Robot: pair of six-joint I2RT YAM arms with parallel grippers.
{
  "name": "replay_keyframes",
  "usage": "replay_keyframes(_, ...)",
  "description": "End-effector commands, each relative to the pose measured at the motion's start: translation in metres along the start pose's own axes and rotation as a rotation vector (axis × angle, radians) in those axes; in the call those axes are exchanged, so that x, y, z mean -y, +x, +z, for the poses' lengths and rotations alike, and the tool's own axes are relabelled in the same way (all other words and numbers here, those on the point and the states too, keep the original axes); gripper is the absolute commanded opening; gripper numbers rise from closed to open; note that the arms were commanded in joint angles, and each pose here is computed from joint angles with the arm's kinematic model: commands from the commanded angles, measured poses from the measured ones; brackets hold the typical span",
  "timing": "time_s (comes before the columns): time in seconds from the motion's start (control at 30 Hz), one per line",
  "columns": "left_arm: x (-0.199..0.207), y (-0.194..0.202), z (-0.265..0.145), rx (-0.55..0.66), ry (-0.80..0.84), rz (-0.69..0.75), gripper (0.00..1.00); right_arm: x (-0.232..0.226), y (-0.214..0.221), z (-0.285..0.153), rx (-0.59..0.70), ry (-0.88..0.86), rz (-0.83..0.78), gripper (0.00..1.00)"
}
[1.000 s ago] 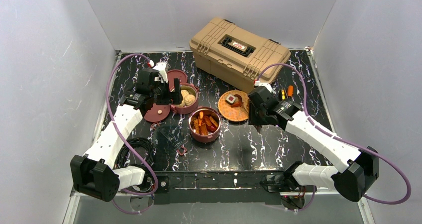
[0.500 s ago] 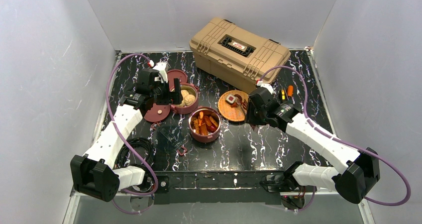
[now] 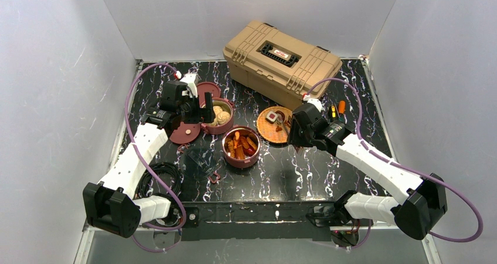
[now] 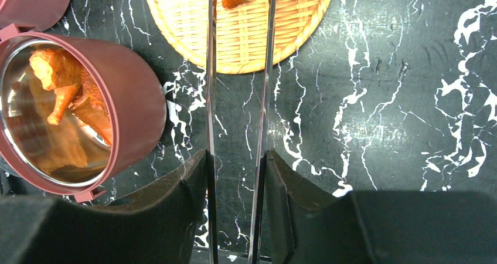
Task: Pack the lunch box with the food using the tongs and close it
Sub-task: Pick up the fake food from the plate.
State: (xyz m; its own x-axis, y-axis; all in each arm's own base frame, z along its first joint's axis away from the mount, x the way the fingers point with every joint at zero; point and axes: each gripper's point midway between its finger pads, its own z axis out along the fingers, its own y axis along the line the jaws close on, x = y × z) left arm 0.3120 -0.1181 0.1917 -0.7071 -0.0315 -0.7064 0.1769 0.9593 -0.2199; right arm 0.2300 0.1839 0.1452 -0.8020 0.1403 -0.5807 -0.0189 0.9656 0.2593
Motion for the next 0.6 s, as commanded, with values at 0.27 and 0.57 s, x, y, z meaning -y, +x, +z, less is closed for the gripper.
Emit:
replay_keyframes(0.27, 0.006, -0.014, -0.010, 0.031, 0.023, -0.002, 0.99, 0.013, -0.003, -0.011, 0.025, 0.042, 0.002, 0.46)
replay_keyframes(0.57, 0.006, -0.013, -0.011, 0.031, 0.026, -0.003, 0.99, -0.006, 0.000, -0.007, -0.017, -0.030, 0.021, 0.43)
